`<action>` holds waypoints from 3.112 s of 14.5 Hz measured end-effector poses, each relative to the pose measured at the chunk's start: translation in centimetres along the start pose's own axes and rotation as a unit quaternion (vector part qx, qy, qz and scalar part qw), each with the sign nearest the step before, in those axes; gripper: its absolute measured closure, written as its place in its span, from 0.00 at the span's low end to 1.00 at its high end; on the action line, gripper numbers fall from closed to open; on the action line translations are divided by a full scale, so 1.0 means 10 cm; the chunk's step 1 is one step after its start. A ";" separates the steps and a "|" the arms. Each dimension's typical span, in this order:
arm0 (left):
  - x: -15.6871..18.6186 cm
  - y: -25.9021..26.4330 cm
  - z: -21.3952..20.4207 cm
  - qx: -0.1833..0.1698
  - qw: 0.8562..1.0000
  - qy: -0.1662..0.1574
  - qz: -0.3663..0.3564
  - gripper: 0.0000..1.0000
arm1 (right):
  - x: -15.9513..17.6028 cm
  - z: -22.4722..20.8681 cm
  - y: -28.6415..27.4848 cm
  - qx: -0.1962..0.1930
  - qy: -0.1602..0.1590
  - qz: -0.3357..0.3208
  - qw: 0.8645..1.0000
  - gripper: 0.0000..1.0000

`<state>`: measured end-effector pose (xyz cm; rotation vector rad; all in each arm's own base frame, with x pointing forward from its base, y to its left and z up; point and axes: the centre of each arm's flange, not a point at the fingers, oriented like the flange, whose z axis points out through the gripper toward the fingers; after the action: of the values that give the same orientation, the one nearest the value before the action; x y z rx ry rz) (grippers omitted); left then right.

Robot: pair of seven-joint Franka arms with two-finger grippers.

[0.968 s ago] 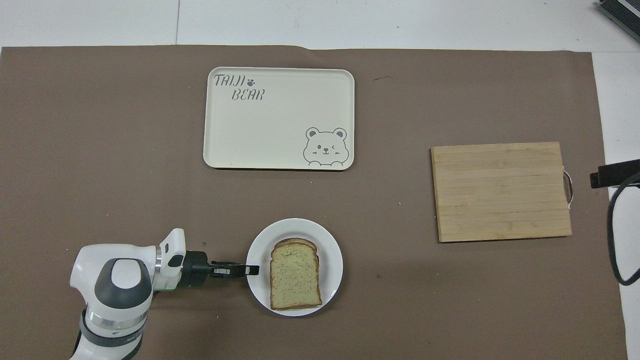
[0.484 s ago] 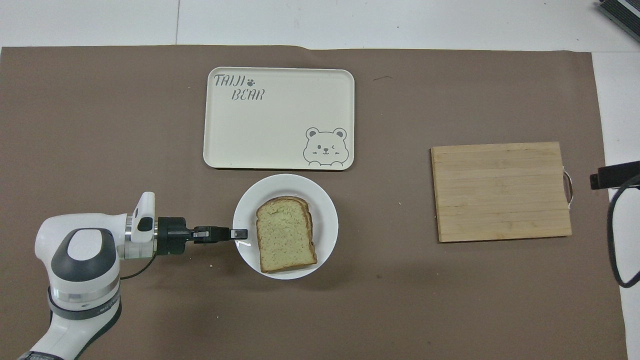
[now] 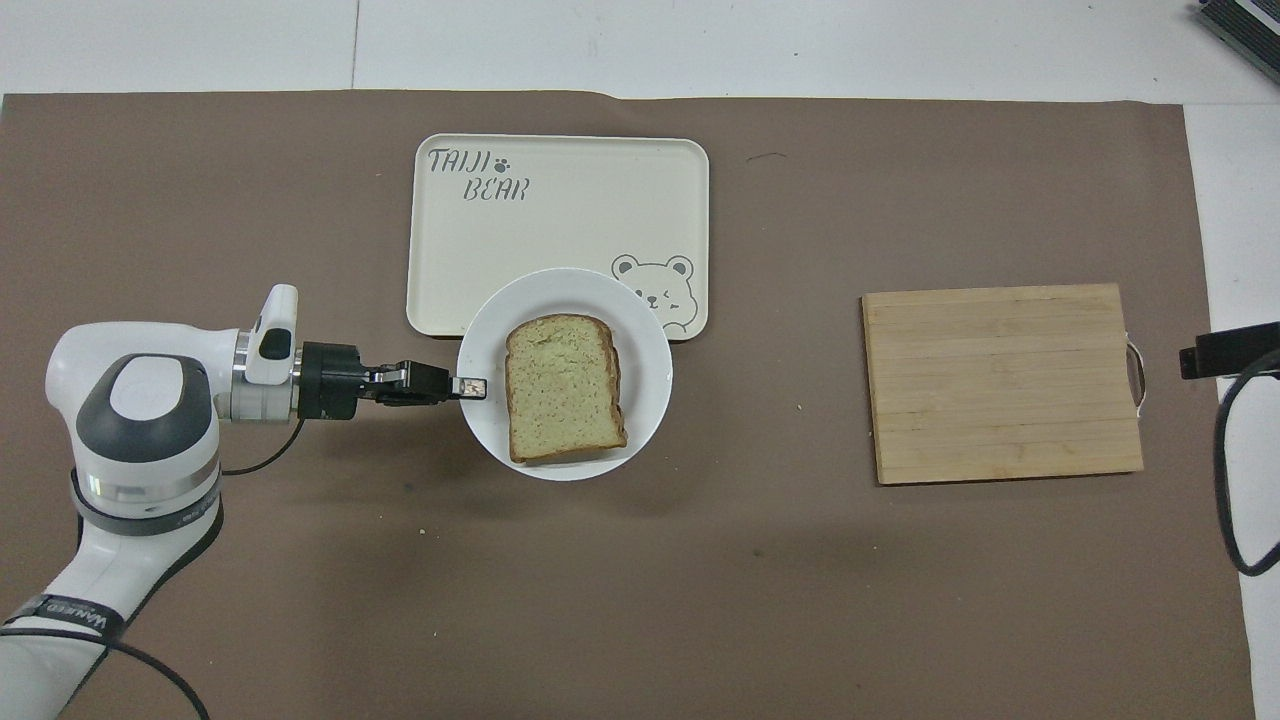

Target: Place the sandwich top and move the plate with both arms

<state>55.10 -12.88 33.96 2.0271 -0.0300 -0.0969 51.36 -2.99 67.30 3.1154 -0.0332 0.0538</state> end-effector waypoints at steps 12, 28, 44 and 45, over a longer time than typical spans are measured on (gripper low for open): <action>1.49 -0.30 0.06 0.002 0.999 -0.018 0.026 0.96 | 0.00 0.00 0.00 0.000 0.000 0.000 1.000 0.00; 1.62 -0.78 0.10 0.022 0.999 -0.026 0.008 0.45 | 0.00 0.00 0.00 0.000 0.000 0.000 1.000 0.00; 1.05 1.01 -1.57 0.325 0.945 0.008 0.040 0.00 | 0.00 0.00 -0.01 0.000 0.000 0.000 1.000 0.00; 0.98 1.11 -1.67 0.358 0.933 0.011 0.038 0.00 | 0.00 0.00 -0.01 0.000 0.000 0.000 1.000 0.00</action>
<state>66.44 -3.47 50.77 2.7552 -0.1487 -0.0100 51.35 -2.94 67.32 3.1153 -0.0317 0.0541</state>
